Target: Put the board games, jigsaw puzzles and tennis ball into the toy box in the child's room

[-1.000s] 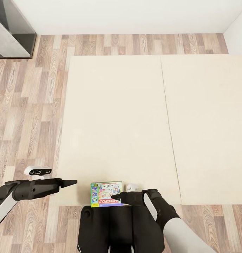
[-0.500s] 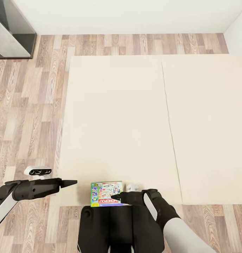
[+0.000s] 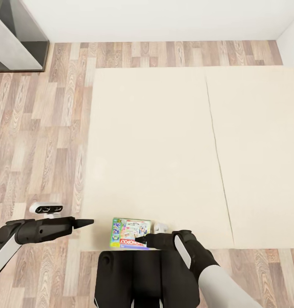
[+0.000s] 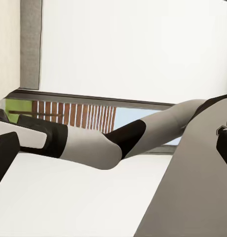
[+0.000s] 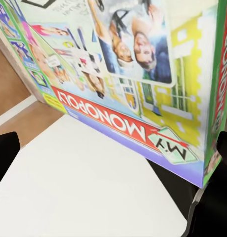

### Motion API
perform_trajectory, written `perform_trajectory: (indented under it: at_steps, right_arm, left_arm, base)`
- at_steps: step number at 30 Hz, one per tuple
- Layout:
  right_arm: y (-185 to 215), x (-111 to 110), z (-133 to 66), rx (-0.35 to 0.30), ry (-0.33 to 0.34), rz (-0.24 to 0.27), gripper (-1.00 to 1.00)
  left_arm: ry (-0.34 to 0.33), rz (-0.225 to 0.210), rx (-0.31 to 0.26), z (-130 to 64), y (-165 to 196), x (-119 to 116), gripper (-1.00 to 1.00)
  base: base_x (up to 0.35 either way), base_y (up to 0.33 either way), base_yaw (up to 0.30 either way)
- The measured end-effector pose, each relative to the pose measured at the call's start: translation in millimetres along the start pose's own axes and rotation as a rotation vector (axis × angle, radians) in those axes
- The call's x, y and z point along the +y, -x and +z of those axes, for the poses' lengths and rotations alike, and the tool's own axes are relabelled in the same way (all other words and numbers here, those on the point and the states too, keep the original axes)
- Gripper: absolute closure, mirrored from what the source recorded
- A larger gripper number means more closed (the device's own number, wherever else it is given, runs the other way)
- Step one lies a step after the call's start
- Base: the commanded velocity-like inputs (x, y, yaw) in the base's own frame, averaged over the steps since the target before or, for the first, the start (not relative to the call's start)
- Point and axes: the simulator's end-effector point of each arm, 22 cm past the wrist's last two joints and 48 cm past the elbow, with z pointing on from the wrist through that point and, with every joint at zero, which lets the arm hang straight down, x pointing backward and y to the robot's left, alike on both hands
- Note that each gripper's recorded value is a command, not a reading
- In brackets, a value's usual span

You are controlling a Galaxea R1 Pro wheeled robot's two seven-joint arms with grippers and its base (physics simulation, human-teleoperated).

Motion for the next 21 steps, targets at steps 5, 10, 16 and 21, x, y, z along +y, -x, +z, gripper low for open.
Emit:
perform_trajectory:
  at_steps: [5, 10, 16, 21]
  right_arm:
    - [0.0, -0.1, 0.0, 0.000, 0.000, 0.000, -1.00]
    - [0.0, -0.2, 0.0, 0.000, -0.001, 0.000, -1.00]
    - [0.0, 0.0, 0.0, 0.000, 0.000, 0.001, -1.00]
    - [0.0, 0.0, 0.0, 0.000, 0.000, 0.001, -1.00]
  left_arm:
    - [0.000, 0.001, 0.000, 0.0, 0.1, -0.1, -1.00]
    - [0.000, 0.000, 0.000, 0.0, -0.1, 0.0, -1.00]
    - [0.000, -0.001, 0.000, -0.1, -0.2, 0.1, -1.00]
    - [0.000, -0.001, 0.000, -0.1, -0.2, 0.1, -1.00]
  base:
    - [0.000, 0.225, 0.000]
    - [0.000, 0.215, 0.000]
    - [0.000, 0.050, 0.000]
    - [0.000, 0.005, 0.000]
